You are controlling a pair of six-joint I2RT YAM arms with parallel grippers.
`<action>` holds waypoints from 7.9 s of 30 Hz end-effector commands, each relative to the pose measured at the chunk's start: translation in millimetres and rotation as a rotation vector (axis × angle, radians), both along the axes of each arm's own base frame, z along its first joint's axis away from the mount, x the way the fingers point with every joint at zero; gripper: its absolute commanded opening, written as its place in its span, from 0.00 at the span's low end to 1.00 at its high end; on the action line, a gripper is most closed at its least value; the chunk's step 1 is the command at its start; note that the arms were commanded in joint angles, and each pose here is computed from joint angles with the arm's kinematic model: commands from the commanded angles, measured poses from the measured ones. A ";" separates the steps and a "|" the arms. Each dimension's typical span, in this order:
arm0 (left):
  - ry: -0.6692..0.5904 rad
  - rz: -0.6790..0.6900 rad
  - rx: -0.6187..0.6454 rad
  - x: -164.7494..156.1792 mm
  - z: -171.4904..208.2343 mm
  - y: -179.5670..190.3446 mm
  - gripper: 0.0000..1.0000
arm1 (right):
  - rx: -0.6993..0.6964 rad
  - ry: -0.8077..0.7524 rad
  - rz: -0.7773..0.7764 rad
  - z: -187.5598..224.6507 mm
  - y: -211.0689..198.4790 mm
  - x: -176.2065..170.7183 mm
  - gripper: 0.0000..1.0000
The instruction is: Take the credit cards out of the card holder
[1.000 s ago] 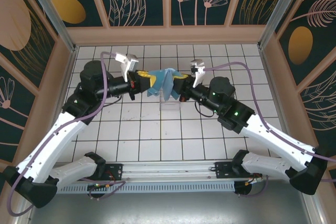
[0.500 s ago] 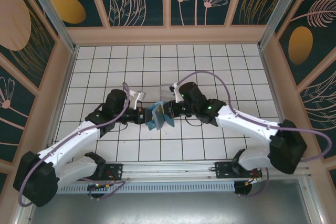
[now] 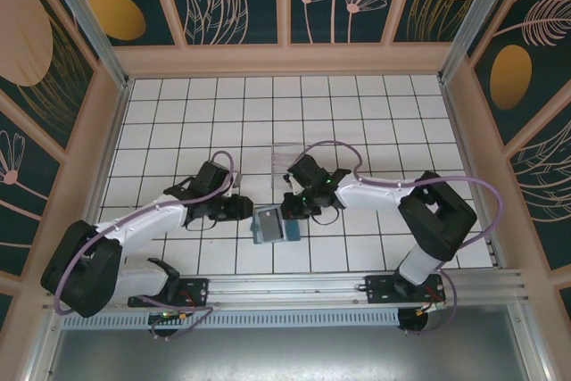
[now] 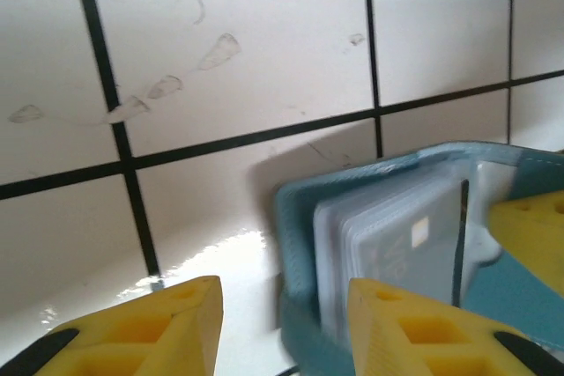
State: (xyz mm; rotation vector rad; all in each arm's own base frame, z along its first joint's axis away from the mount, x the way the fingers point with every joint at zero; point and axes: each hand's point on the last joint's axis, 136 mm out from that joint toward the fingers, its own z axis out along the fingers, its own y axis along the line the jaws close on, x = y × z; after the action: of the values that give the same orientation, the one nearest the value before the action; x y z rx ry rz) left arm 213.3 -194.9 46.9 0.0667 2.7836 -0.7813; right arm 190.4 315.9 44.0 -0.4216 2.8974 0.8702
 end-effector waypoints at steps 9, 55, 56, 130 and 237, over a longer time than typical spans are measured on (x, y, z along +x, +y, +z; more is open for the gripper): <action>-0.022 -0.026 0.006 13.7 14.2 -8.9 0.44 | -0.149 0.031 -0.088 -19.6 -49.2 10.2 0.16; 0.033 -0.289 0.090 -12.4 8.9 -141.8 0.29 | -0.311 -0.024 -0.318 -29.5 -137.4 2.7 0.27; 0.040 -0.283 0.142 -10.2 -2.2 -135.9 0.28 | -0.314 -0.026 -0.318 -28.4 -137.9 3.0 0.27; 0.111 -0.198 -0.066 -20.8 12.1 -160.9 0.16 | 0.076 0.234 -0.392 -43.0 -68.2 2.8 0.01; 0.113 -0.068 0.031 -10.7 -46.4 -76.8 0.12 | 0.318 0.170 -0.294 -11.8 -25.0 11.5 0.23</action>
State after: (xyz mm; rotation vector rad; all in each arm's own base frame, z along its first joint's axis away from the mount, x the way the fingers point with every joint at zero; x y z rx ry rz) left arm 216.4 -283.4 22.0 0.1262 2.8176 -0.8528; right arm 205.4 285.8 33.1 0.1268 2.7907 1.2924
